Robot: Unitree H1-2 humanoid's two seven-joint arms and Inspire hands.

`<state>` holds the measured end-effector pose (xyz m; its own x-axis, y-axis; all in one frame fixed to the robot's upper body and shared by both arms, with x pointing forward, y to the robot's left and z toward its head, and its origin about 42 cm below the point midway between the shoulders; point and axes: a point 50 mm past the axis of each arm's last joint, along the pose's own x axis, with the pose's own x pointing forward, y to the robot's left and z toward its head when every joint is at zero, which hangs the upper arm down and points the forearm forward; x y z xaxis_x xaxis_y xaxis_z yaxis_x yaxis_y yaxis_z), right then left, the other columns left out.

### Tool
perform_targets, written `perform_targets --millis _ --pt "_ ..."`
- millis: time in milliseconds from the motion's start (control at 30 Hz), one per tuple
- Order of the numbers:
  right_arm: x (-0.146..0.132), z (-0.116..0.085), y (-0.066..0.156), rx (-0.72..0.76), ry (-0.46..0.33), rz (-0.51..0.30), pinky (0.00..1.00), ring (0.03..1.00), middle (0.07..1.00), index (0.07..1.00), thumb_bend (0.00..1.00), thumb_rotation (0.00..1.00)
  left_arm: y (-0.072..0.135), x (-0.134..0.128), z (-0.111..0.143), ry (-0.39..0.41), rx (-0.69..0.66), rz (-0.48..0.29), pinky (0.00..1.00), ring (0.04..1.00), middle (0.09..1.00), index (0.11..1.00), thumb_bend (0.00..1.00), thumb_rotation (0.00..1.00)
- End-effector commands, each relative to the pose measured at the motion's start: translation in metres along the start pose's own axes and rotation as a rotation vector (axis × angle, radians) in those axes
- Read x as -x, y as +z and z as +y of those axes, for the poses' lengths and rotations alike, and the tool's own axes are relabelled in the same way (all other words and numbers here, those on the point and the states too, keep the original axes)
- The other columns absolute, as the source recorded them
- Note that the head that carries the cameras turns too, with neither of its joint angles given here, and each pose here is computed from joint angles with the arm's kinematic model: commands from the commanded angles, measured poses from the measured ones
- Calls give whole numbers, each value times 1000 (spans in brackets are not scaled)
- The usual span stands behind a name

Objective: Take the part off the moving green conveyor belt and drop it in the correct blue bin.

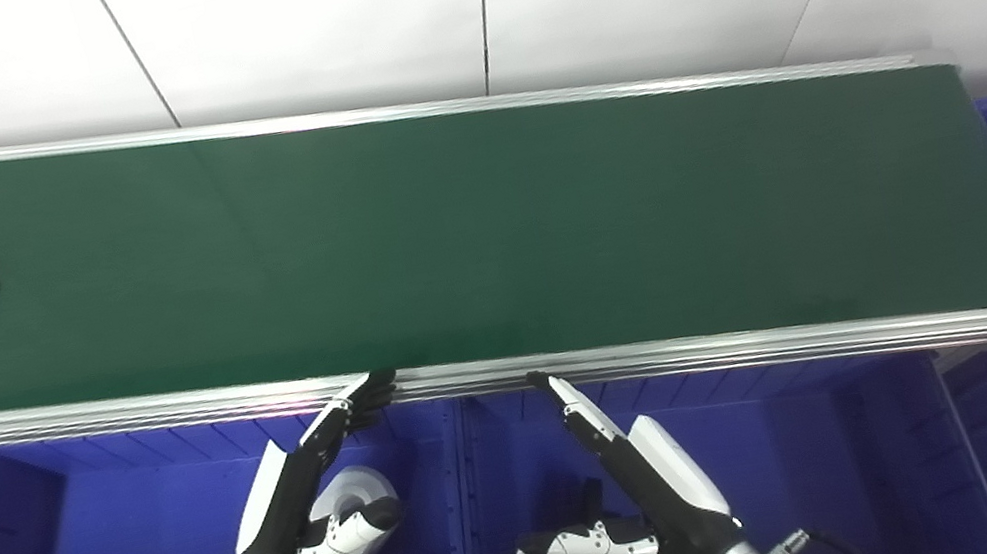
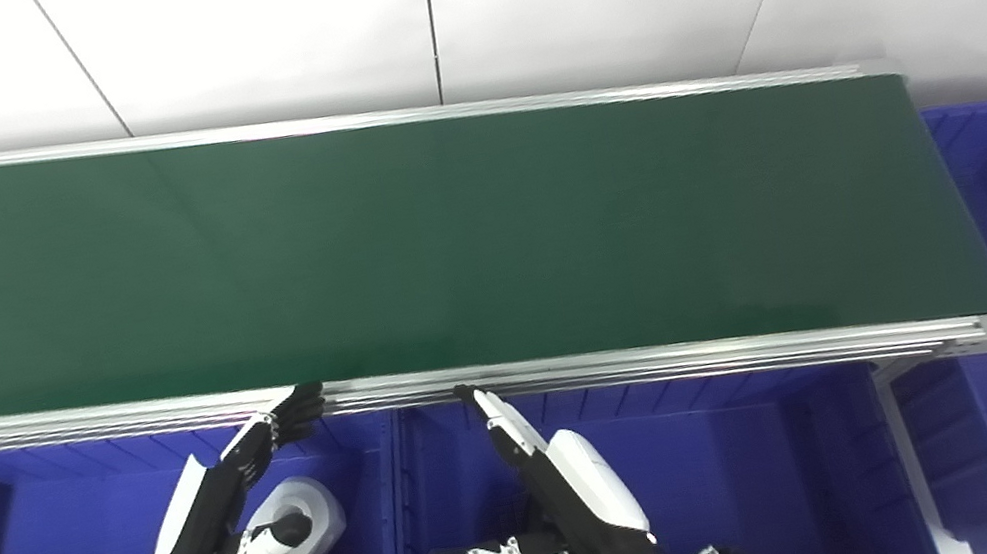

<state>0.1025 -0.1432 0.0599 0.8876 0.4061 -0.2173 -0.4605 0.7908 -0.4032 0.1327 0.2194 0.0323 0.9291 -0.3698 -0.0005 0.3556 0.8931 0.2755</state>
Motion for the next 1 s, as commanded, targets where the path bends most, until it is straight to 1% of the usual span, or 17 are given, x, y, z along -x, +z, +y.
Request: perform_targets --millis 0,100,200,300,367,433,600,700,733,800,867,900,967 --pt "-1 -2 9 -23 -24 -25 919 1000 1000 1000 874 649 7 2 8 2 -11 -45 807 840 855 850 758 826" --pt "-2 -1 10 -14 -30 -23 906 1000 1000 1000 869 681 5 6 11 7 -11 -30 799 834 850 845 755 812" --pt "-2 0 11 -21 -36 -17 906 1000 1000 1000 872 691 3 9 13 9 -10 -18 796 831 847 843 761 809" --pt "-2 1 11 -15 -35 -16 900 1000 1000 1000 865 707 1 14 14 -2 -44 -11 809 841 853 847 772 818" --pt "-2 2 11 -17 -35 -16 900 1000 1000 1000 864 712 0 16 16 -20 -60 -9 812 847 863 857 773 842" --pt "-2 4 10 -20 -37 -15 899 1000 1000 1000 872 716 -1 18 17 -32 -58 -2 818 851 865 860 785 819" --pt "0 6 9 -50 -43 -24 902 1000 1000 1000 895 730 -1 21 17 -50 -68 0 822 853 865 863 795 806" --pt "1 7 8 -74 -42 -40 896 1000 1000 1000 894 780 -2 22 15 -53 -72 1 819 855 871 867 801 808" --pt "2 8 7 -82 -40 -45 895 1000 1000 1000 894 782 -2 23 14 -56 -65 4 819 855 871 867 801 808" --pt "2 9 7 -110 -41 -48 868 997 1000 1000 884 841 -3 24 12 -54 -57 8 821 857 873 870 799 798" --pt "2 11 7 -164 -45 -43 879 998 1000 1000 901 880 -3 25 10 -37 -58 9 812 848 867 864 809 804" --pt "3 11 7 -190 -46 -39 893 1000 1000 1000 904 902 -3 25 10 -28 -60 8 805 839 858 857 799 803" --pt "2 14 8 -248 -61 -45 909 1000 1000 1000 895 931 -3 25 8 -21 -62 7 815 841 858 855 791 811"
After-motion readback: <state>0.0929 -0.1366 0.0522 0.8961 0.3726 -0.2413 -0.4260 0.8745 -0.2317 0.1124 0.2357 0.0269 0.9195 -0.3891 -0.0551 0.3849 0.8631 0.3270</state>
